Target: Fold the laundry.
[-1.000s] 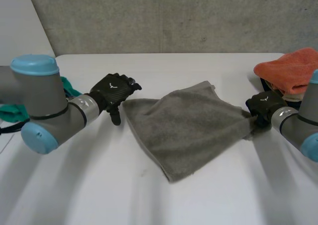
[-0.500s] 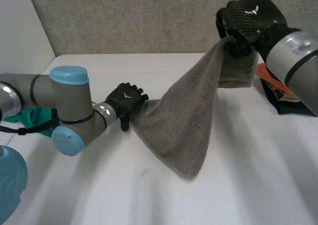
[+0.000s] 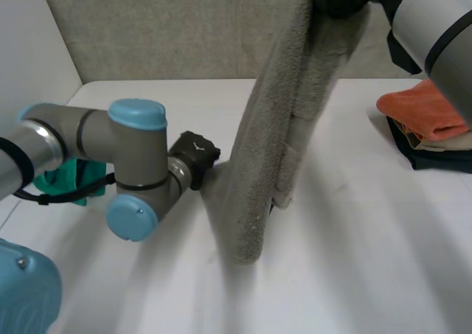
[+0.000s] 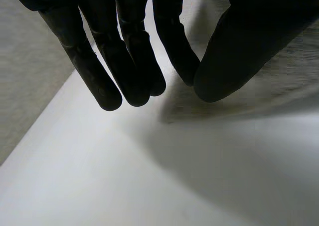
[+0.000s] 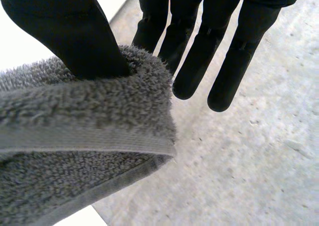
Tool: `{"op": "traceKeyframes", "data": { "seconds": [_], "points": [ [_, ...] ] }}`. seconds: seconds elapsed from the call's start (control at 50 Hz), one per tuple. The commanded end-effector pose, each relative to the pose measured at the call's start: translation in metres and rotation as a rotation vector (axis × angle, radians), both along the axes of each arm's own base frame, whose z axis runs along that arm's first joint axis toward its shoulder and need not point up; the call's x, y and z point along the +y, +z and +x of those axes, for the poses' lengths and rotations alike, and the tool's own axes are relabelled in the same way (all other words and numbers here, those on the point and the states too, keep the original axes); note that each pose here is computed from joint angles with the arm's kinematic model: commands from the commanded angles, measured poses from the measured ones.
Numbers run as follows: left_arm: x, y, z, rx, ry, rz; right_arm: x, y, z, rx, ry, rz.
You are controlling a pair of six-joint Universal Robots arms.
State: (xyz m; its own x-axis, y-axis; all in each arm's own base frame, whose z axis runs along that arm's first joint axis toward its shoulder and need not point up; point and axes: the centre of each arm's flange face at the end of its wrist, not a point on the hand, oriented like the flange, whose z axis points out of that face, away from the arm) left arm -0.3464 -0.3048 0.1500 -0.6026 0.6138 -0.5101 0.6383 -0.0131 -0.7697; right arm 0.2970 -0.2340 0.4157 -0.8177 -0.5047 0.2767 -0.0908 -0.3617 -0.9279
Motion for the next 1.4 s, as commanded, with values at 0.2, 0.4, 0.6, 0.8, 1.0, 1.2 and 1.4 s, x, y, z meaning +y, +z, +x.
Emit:
{"op": "traceKeyframes", "data": {
  "seconds": [0.2, 0.4, 0.6, 0.8, 1.0, 1.2, 1.4],
  "points": [
    [0.083, 0.129, 0.059, 0.288, 0.002, 0.076, -0.1, -0.084, -0.002, 0.144, -0.005, 0.083],
    [0.058, 0.057, 0.056, 0.227, 0.042, 0.108, -0.087, -0.071, 0.016, 0.094, -0.011, 0.077],
    [0.034, 0.015, 0.047, 0.229, 0.078, 0.154, -0.037, -0.008, 0.018, -0.053, 0.042, 0.001],
    [0.031, 0.016, 0.02, 0.284, 0.05, 0.116, 0.029, 0.029, 0.039, -0.132, 0.142, -0.038],
    [0.059, 0.016, -0.009, 0.456, 0.073, 0.354, 0.053, 0.045, 0.046, -0.176, 0.17, -0.071],
    [0.045, 0.076, 0.038, 0.525, 0.232, 0.291, -0.026, -0.019, 0.028, 0.004, -0.011, 0.023],
    [0.092, 0.102, 0.074, 0.351, 0.067, 0.269, -0.098, -0.114, 0.022, 0.285, -0.113, 0.088]
  ]
}}
